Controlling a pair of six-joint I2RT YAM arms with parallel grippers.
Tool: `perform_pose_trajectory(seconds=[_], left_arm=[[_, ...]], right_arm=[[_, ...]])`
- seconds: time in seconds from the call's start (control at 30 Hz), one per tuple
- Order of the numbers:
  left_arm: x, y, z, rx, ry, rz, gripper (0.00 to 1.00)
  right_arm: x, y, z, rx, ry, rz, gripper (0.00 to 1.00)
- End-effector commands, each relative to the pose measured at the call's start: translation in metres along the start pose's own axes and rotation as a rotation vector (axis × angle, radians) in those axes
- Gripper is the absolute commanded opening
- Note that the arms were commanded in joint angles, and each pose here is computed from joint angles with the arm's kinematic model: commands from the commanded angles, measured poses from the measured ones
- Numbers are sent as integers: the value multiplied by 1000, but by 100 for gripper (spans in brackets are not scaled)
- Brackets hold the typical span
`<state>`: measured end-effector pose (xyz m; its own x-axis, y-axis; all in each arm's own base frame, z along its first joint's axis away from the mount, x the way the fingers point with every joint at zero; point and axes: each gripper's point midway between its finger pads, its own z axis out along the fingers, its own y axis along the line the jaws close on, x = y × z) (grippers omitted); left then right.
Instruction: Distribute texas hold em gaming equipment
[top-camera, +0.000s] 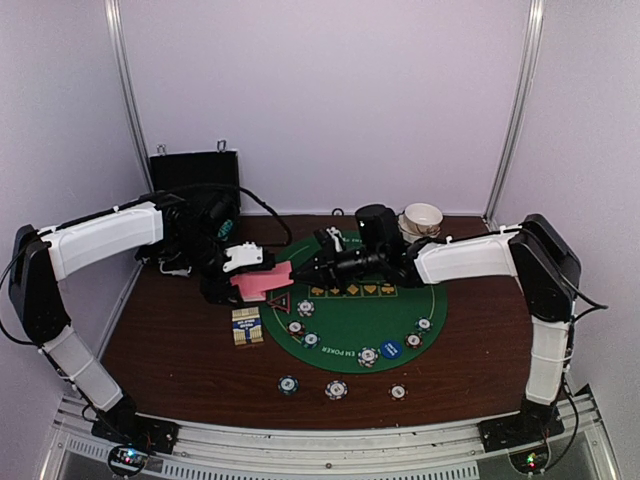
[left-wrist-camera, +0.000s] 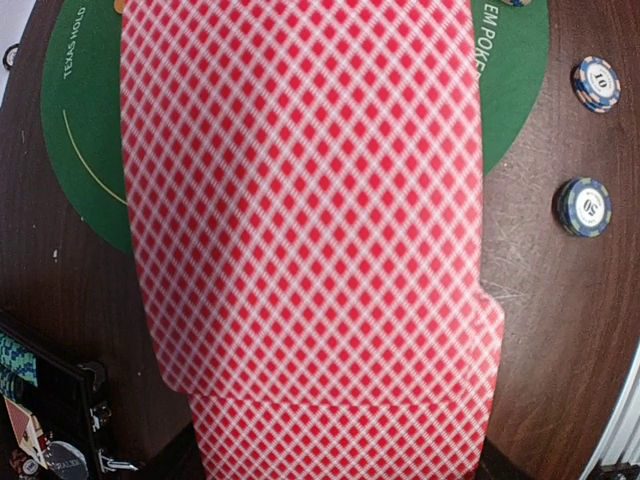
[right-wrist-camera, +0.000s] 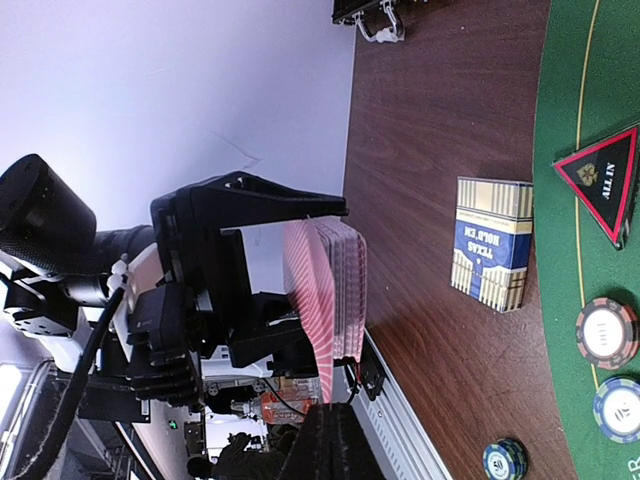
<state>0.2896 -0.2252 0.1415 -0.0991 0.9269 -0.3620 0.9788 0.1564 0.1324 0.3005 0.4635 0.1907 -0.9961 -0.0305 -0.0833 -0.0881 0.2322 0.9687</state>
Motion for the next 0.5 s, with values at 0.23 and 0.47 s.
perform_pose_trajectory(seconds=[0.23,0.47], left_arm=[[12,8,-10,-35,7,-40,0],[21,6,-15,-37,14,-53,0]], right_arm=[[-26,18,-26,-82,-57,-19,0],[-44,-15,-20,-41,-61,15,0]])
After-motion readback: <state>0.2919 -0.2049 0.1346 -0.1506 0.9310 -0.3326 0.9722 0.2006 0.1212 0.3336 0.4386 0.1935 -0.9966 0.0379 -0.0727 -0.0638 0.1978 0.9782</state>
